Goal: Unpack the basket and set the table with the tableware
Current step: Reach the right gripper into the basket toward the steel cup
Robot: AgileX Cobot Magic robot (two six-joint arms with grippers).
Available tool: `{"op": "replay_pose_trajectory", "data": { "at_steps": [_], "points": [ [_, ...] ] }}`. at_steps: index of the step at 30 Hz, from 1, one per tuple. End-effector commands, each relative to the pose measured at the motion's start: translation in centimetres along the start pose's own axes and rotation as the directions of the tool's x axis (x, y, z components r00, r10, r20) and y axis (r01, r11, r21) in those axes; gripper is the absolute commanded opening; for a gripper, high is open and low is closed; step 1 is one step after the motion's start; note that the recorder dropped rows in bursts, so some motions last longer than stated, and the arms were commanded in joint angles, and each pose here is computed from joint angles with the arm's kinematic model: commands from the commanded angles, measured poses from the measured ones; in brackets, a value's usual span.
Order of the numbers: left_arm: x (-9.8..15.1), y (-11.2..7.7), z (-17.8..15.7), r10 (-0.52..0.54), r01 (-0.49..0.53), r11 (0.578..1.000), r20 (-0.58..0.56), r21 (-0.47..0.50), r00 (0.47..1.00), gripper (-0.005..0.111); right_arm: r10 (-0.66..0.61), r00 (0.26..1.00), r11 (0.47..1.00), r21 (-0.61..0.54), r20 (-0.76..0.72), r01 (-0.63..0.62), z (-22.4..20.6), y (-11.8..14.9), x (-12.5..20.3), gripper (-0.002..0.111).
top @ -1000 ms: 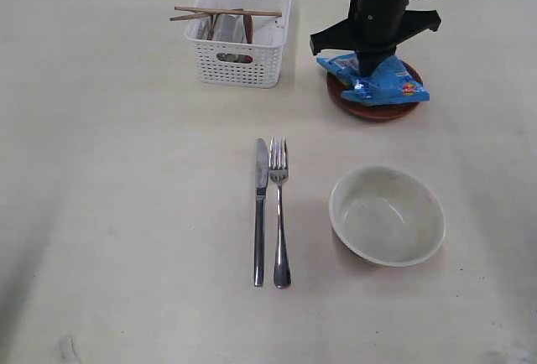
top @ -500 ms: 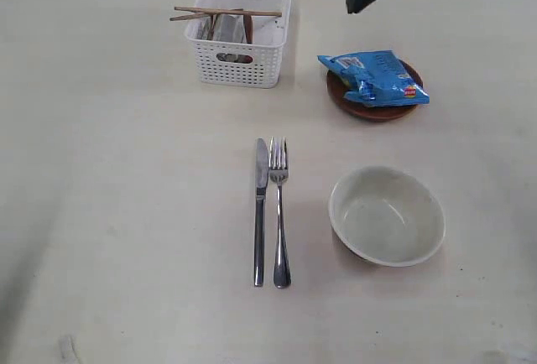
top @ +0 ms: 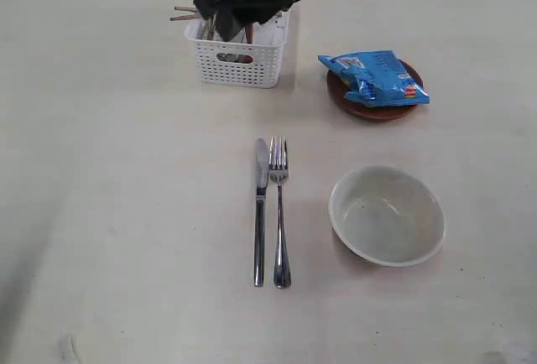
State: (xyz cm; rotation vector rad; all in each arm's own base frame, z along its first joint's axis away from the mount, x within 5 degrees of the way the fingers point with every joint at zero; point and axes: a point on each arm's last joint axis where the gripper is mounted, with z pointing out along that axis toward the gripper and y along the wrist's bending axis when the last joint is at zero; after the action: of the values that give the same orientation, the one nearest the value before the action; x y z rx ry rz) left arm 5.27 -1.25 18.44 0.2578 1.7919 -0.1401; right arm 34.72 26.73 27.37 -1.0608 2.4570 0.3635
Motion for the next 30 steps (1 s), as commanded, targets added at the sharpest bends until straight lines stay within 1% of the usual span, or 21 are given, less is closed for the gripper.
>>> {"op": "replay_pose_trajectory", "data": {
  "at_steps": [1, 4, 8, 17, 19, 22, 25, 30],
  "points": [
    [0.0, 0.0, 0.0, 0.002, -0.002, 1.000, 0.001, 0.006, 1.000, 0.000, -0.123, 0.992, 0.990, 0.076, 0.014, 0.121, 2.3, 0.7, -0.4, 0.054],
    [0.0, 0.0, 0.0, 0.002, -0.002, 1.000, 0.001, 0.006, 1.000, 0.000, -0.141, 0.990, 0.985, 0.093, -0.020, 0.142, 4.3, 0.2, -0.1, 0.054],
    [0.0, 0.0, 0.0, 0.002, -0.002, 1.000, 0.001, 0.006, 1.000, 0.000, -0.208, 0.975, 0.959, 0.179, -0.075, 0.218, 6.5, -1.0, 0.4, 0.054],
    [0.0, 0.0, 0.0, 0.002, -0.002, 1.000, 0.001, 0.006, 1.000, 0.000, -0.324, 0.946, 0.915, 0.259, 0.015, 0.309, 8.0, -1.6, -0.6, 0.054],
    [0.0, 0.0, 0.0, 0.002, -0.002, 1.000, 0.001, 0.006, 1.000, 0.000, -0.329, 0.944, 0.914, 0.261, 0.022, 0.312, 8.1, -1.6, -0.6, 0.054],
    [0.0, 0.0, 0.0, 0.002, -0.002, 1.000, 0.001, 0.006, 1.000, 0.000, -0.351, 0.936, 0.905, 0.243, -0.033, 0.348, 9.0, -1.7, 0.0, 0.054],
    [0.0, 0.0, 0.0, 0.002, -0.002, 1.000, 0.001, 0.006, 1.000, 0.000, -0.349, 0.934, 0.906, 0.228, -0.074, 0.356, 10.2, -1.9, 0.6, 0.054],
    [0.0, 0.0, 0.0, 0.002, -0.002, 1.000, 0.001, 0.006, 1.000, 0.000, -0.333, 0.941, 0.912, 0.233, -0.058, 0.337, 11.0, -2.0, 0.7, 0.054]
  ]
}}
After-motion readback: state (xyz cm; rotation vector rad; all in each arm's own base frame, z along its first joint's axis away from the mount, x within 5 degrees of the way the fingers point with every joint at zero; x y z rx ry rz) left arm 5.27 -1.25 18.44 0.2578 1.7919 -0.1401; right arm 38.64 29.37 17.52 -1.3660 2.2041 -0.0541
